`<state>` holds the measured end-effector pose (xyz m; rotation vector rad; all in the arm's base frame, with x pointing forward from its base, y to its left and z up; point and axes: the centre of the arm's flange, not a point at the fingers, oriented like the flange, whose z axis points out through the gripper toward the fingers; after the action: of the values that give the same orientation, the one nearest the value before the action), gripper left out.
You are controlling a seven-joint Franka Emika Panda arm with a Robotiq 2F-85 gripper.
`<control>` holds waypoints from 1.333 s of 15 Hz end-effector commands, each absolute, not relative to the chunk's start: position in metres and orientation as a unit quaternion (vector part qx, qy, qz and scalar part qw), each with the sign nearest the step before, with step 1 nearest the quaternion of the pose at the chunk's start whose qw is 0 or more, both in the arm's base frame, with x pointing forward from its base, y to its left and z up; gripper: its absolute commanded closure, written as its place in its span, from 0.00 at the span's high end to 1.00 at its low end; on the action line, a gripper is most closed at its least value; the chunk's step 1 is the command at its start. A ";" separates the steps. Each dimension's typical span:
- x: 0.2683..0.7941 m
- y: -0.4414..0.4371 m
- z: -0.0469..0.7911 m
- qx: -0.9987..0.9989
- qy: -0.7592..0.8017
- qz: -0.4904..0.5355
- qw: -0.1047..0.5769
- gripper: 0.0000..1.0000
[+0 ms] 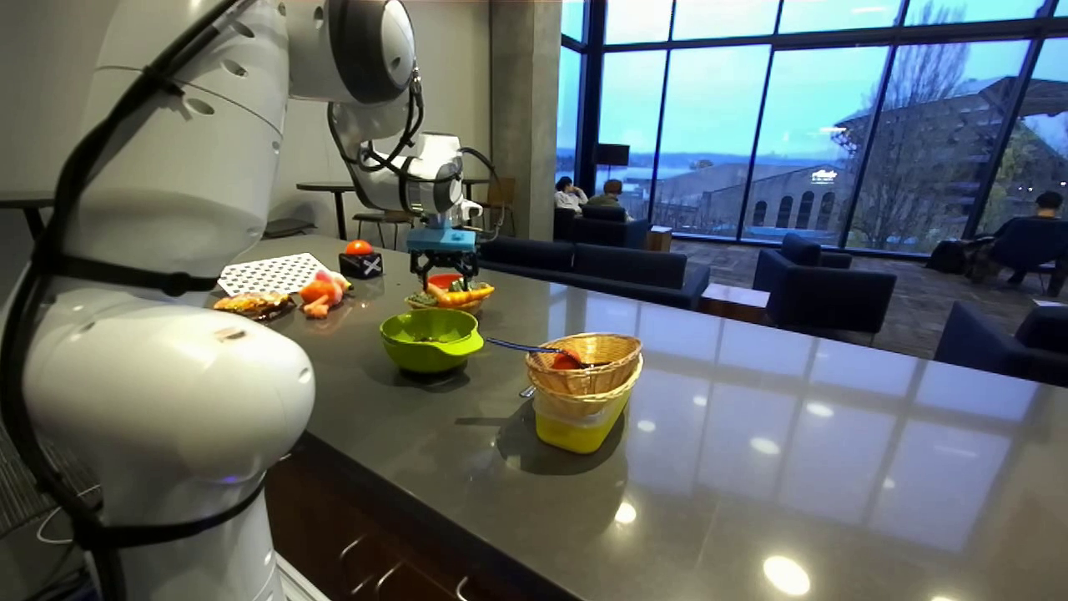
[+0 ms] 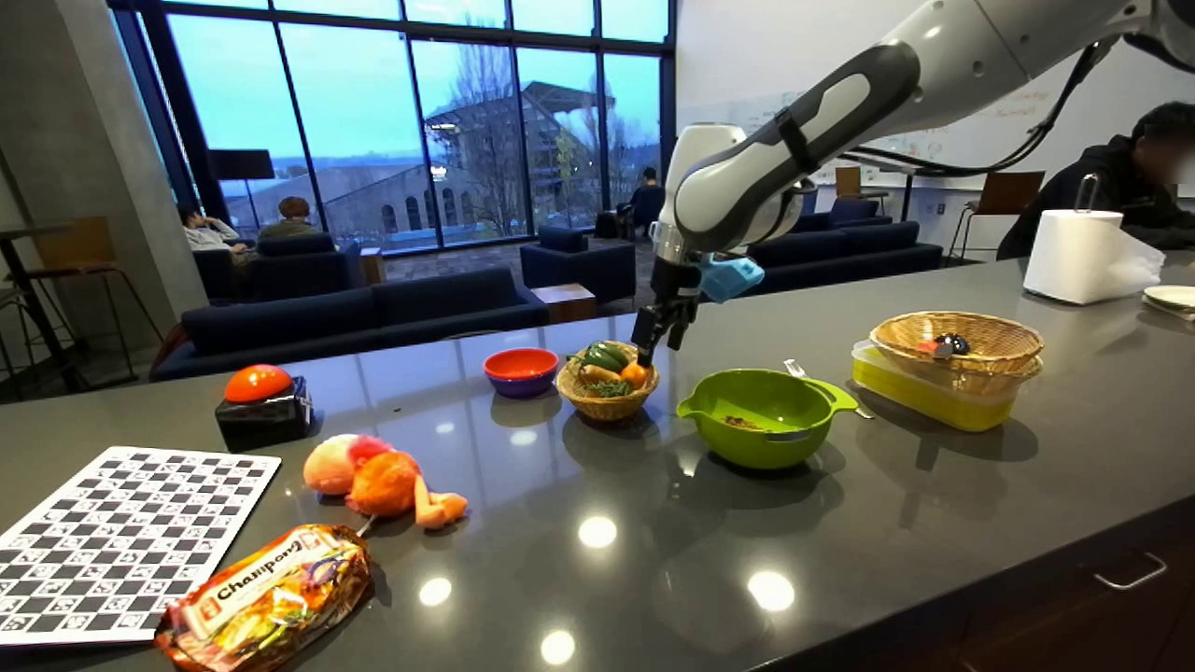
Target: Move the carrot to the basket on the right
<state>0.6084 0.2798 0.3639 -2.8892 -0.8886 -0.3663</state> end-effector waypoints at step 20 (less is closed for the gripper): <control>0.638 0.270 0.378 -0.750 -0.660 -0.037 0.006 1.00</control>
<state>0.6293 0.2665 0.3738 -2.4580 -1.9355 -0.1303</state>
